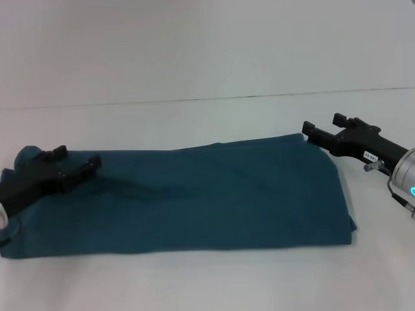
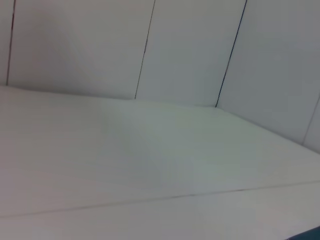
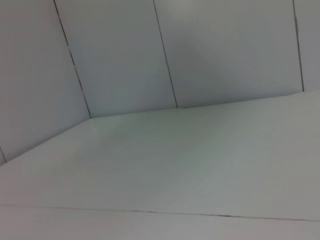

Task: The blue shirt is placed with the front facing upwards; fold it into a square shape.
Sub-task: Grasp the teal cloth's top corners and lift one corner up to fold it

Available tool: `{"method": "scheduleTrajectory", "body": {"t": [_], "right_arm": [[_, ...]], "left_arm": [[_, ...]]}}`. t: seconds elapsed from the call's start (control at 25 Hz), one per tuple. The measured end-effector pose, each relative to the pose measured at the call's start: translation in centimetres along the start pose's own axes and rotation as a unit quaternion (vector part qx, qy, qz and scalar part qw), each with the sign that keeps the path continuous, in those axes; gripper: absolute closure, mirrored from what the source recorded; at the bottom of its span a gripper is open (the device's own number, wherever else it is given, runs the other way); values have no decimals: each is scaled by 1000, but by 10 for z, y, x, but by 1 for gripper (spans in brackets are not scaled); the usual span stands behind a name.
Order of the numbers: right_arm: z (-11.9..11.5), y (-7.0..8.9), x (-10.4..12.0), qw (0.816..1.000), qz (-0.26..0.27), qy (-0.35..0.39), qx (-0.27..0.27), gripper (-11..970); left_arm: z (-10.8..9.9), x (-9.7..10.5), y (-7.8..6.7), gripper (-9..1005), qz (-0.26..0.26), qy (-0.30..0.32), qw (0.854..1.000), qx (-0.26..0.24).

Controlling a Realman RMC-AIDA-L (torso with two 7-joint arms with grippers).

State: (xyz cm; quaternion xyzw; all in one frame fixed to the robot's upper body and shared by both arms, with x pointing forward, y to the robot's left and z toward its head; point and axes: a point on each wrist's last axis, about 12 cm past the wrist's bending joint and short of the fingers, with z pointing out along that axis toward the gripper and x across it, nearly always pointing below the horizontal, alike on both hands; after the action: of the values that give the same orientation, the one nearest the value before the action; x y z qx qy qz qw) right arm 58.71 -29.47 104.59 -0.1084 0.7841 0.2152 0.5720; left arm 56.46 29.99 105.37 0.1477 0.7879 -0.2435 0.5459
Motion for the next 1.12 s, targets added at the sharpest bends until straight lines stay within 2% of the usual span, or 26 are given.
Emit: {"method": "scheduleTrajectory", "body": {"t": [0.24, 0.48, 0.68, 1.12], "right_arm": [[1, 1, 2, 1000, 0, 4, -1, 75], [3, 3, 0, 1000, -1, 2, -5, 75], [3, 2, 0, 1000, 0, 2, -3, 74], [4, 2, -1, 1000, -1, 2, -1, 74]], "left_arm": [[13, 7, 0, 135, 14, 24, 999, -28], [31, 16, 3, 135, 28, 58, 994, -84], [38, 19, 3, 135, 43, 68, 991, -106], [24, 12, 14, 136, 22, 19, 991, -133]]}}
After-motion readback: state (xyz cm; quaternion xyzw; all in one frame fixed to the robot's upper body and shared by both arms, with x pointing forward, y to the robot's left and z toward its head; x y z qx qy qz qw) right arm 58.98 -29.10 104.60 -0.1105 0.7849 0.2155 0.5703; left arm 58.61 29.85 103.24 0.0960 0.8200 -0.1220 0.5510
